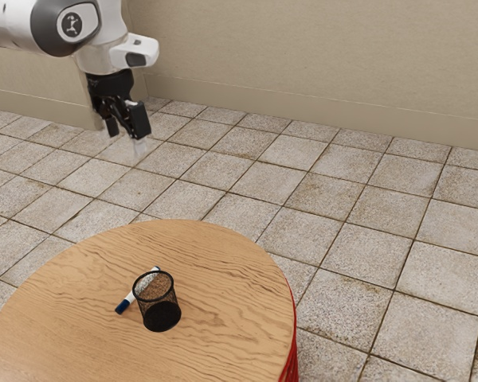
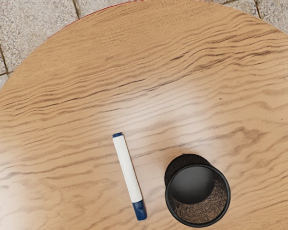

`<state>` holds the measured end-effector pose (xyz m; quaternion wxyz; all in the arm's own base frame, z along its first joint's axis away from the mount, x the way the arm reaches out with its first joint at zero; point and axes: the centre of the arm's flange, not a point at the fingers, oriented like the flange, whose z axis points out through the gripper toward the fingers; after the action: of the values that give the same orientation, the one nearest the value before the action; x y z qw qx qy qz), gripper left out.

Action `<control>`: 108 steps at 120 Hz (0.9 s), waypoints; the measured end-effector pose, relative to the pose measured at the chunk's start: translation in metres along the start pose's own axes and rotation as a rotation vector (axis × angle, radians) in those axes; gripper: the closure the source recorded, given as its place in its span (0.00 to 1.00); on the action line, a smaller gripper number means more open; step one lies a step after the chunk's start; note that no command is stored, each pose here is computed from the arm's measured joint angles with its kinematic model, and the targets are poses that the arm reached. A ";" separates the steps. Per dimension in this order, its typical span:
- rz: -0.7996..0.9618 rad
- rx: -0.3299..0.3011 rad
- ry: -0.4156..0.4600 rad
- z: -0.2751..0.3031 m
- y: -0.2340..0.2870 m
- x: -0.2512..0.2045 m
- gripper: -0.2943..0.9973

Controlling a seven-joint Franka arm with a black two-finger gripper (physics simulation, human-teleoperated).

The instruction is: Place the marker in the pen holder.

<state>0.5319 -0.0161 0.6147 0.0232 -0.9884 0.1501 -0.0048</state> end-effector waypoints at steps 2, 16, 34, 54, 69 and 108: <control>0.007 0.001 0.005 0.000 0.000 0.001 0.23; 0.054 0.004 0.025 0.000 0.002 0.006 0.23; 0.099 0.013 0.037 0.000 0.002 0.008 0.23; 0.038 -0.011 -0.019 0.046 -0.029 -0.003 0.23; -0.053 -0.011 -0.066 0.090 -0.063 -0.016 0.23; -0.087 0.007 -0.091 0.198 -0.026 -0.016 0.23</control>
<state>0.5277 0.0226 0.4183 0.0334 -0.9931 0.1060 0.0387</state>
